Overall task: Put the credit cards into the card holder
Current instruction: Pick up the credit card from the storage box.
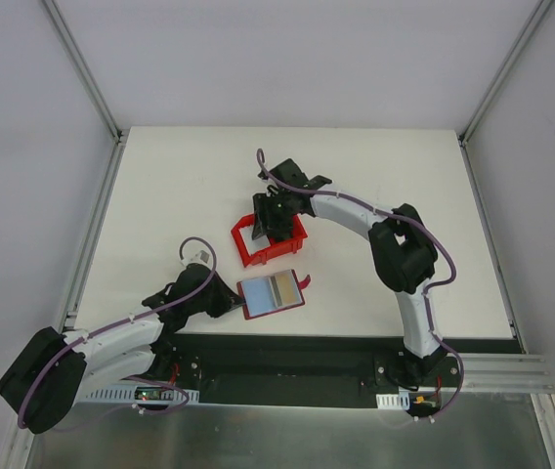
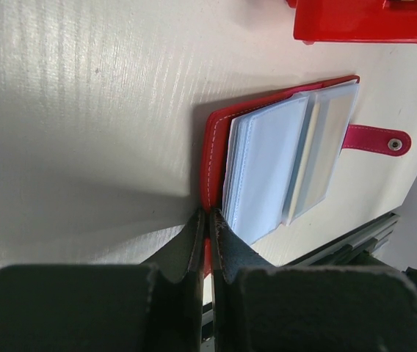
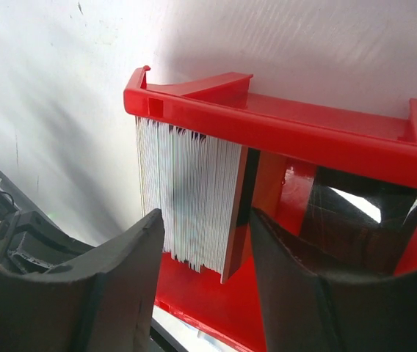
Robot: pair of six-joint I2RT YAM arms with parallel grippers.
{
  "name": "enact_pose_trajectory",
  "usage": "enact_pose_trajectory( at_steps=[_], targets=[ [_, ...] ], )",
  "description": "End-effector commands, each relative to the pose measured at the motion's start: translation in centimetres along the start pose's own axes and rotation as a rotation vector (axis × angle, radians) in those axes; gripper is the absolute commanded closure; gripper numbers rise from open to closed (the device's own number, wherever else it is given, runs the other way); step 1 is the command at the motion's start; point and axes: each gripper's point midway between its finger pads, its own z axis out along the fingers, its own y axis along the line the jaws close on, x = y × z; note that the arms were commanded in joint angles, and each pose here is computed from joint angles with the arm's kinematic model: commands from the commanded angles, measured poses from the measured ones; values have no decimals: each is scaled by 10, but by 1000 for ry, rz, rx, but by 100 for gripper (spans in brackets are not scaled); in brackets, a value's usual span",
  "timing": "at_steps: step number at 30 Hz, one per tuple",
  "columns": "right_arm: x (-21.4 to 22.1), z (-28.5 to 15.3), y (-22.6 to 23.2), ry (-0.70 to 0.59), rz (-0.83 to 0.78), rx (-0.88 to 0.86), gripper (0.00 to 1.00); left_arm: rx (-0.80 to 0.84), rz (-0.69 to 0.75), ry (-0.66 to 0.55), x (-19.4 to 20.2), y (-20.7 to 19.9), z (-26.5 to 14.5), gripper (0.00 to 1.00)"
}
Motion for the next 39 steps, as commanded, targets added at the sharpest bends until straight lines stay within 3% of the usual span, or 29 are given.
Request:
enact_pose_trajectory(
  at_steps=[1,7,19,30,39],
  targets=[
    [-19,-24,27,-62,-36,-85,49,-34,25,14,1,8,0,100],
    [-23,-34,30,-84,-41,-94,54,-35,27,23,2,8,0,100],
    [-30,-45,25,-124,-37,-62,78,-31,29,29,3,8,0,100],
    [-49,-77,2,-244,-73,110,99,-37,29,41,7,14,0,100],
    [-42,-130,16,-372,-61,69,100,-36,52,63,12,19,-1,100]
  ],
)
